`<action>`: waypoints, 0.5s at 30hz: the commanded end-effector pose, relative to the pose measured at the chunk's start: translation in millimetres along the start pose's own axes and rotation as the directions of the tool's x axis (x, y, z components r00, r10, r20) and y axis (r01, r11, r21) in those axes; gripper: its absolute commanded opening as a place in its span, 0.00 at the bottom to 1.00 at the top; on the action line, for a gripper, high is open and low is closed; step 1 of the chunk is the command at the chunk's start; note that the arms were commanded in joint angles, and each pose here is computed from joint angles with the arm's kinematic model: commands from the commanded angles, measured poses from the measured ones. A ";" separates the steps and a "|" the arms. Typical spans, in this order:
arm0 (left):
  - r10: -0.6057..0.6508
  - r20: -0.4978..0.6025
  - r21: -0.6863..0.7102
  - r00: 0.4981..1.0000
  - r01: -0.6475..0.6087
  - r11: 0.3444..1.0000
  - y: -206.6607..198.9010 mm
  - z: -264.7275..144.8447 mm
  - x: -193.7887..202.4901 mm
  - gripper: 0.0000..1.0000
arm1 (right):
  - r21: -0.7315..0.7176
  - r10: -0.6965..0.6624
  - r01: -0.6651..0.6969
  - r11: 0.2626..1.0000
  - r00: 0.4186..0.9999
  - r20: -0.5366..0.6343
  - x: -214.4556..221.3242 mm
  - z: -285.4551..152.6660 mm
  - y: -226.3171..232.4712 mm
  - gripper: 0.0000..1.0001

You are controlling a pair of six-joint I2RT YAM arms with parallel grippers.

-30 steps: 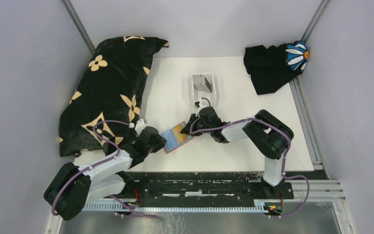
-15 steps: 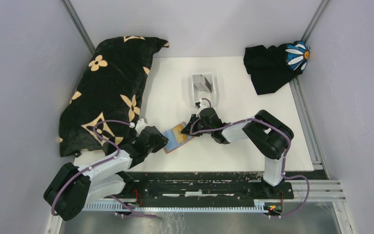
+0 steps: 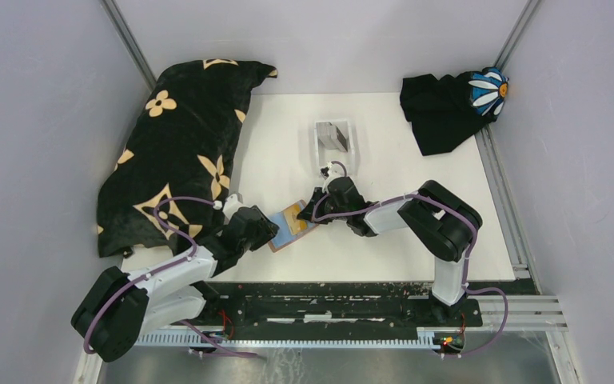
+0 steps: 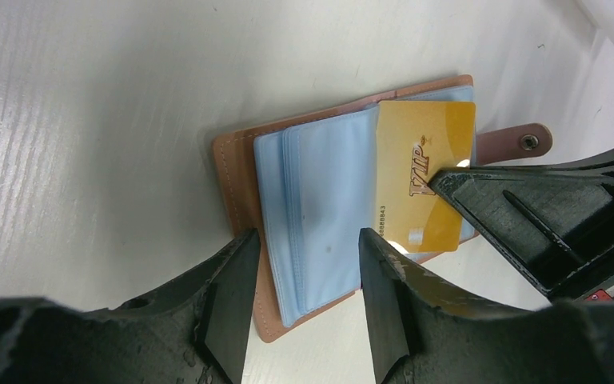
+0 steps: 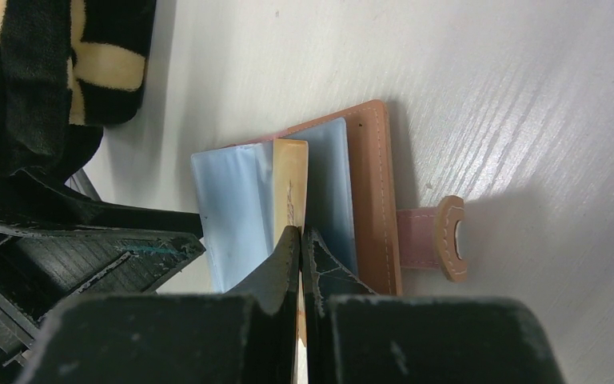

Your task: Put the credit cards into the card holder

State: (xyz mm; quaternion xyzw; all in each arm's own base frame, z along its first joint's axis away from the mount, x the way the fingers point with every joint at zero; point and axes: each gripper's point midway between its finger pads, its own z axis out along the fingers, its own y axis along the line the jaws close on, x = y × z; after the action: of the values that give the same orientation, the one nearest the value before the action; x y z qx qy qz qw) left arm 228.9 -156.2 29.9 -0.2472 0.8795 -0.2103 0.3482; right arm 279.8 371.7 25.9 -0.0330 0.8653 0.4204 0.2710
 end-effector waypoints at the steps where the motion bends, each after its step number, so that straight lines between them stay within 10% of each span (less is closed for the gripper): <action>1: 0.035 0.010 0.014 0.999 -0.035 0.999 -6.5 -0.8 -4.1 0.58 | 0.118 -0.025 0.030 0.993 0.999 -0.046 20.6 1.6 -37.6 0.01; 15: 0.024 0.014 0.008 1.000 -0.024 1.000 -2.7 0.0 -2.6 0.71 | 0.115 -0.025 0.030 0.993 0.999 -0.045 21.3 2.9 -38.2 0.01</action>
State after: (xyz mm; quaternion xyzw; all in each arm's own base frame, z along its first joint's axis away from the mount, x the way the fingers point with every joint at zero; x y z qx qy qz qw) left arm 231.9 -161.1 35.0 -0.2452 0.8747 -0.2227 0.3538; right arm 280.2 372.2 23.8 -0.0332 0.8650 0.4208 0.2712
